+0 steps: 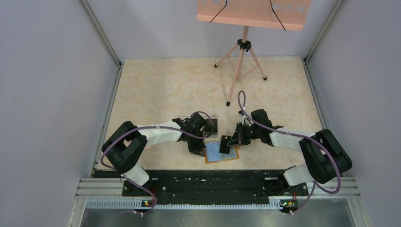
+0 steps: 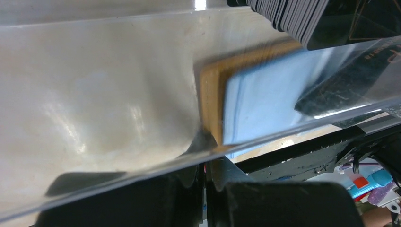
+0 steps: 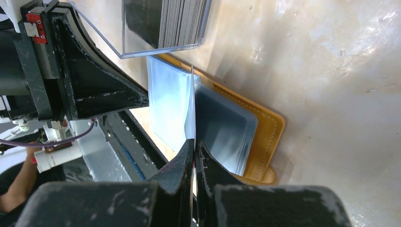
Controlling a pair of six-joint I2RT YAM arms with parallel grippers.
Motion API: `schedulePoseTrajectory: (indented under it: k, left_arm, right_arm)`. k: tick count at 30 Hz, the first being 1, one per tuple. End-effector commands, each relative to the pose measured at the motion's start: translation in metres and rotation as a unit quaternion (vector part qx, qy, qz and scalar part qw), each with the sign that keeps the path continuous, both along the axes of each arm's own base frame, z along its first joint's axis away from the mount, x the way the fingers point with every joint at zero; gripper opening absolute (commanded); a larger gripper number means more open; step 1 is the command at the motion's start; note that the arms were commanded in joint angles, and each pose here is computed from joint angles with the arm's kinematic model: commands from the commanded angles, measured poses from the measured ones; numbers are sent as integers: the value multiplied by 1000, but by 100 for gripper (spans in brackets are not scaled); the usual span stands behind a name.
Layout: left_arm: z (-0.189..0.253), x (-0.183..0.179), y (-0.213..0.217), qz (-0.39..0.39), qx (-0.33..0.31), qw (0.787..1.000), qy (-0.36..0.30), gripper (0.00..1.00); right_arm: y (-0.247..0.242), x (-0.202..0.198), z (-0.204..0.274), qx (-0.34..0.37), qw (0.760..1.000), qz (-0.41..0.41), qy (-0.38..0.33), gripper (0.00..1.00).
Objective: Put the credit cards into the card holder
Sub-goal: Insert the credit card into the card holder.
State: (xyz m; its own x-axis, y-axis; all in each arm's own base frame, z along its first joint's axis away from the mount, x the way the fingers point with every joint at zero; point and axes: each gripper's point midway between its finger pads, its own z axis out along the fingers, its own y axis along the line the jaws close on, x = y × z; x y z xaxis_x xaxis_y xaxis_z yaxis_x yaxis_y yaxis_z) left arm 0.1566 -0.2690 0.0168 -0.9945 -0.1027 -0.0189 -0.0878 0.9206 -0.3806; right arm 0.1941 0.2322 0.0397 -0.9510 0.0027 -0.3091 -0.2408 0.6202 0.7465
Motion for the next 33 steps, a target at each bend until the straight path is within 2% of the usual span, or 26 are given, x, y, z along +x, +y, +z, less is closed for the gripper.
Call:
schedulePoseTrajectory:
  k: [1, 15, 33]
  left_arm:
    - [-10, 3, 3, -2, 24, 1000, -6, 1]
    - [-10, 3, 1, -10, 29, 1000, -5, 0]
    - [-10, 10, 5, -33, 67, 997, -13, 0]
  right_arm:
    - [0, 19, 9, -2, 999, -7, -38, 0]
    - [10, -19, 2, 57, 996, 32, 65, 0]
    - [17, -23, -21, 19, 988, 51, 145, 0]
